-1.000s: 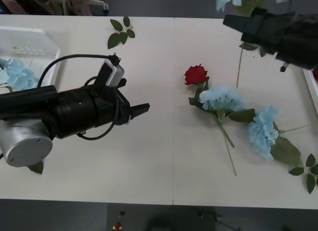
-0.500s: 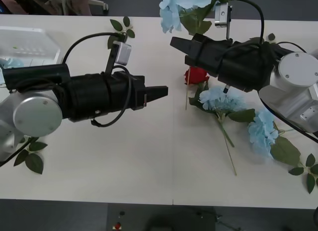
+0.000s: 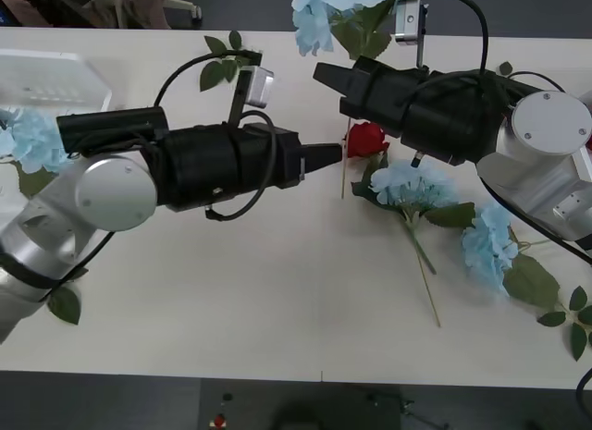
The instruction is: Put the red flowers into the right box and the blue flowers into the left box
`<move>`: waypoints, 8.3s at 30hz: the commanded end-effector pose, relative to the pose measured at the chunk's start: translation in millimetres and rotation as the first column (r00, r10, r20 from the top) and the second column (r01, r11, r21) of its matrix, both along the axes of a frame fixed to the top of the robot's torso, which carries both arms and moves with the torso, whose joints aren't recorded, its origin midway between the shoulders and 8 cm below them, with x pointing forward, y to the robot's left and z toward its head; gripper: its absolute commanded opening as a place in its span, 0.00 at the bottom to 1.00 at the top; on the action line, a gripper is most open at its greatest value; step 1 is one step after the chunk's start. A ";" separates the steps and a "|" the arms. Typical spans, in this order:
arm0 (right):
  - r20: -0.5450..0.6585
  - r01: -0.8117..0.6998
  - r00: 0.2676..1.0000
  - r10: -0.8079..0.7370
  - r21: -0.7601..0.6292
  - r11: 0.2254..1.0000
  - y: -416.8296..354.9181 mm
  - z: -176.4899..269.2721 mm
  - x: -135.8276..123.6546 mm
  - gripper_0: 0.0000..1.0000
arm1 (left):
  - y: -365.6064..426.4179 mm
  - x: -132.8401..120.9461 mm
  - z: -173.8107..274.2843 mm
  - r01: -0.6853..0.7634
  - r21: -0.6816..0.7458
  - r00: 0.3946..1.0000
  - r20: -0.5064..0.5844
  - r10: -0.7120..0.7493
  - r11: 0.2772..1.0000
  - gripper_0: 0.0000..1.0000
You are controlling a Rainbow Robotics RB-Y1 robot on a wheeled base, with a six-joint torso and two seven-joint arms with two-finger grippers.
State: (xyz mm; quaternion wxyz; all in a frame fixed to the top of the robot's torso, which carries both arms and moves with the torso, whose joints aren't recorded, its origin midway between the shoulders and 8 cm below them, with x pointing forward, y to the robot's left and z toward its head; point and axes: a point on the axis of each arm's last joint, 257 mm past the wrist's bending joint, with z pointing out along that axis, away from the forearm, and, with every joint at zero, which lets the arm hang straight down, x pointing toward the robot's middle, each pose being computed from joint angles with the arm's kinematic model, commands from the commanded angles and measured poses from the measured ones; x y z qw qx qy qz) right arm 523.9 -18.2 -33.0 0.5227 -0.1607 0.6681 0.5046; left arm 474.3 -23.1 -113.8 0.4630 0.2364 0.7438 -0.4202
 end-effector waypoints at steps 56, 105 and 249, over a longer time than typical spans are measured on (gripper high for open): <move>0.113 -0.087 0.983 0.145 -0.408 0.909 -70.8 18.1 -6.4 0.81 | 479.3 4.4 -17.8 -0.256 0.790 0.906 -0.005 0.424 0.557 0.00; 0.008 0.006 0.995 0.104 -1.000 0.012 -448.9 -172.4 -61.8 0.79 | 192.2 -0.5 56.1 0.085 0.224 0.942 0.300 -0.151 0.971 1.00; -0.369 -0.075 0.923 0.106 0.096 0.993 -11.0 44.5 16.3 0.00 | -13.0 -15.9 14.1 0.319 -0.070 0.942 0.137 -0.308 0.945 0.12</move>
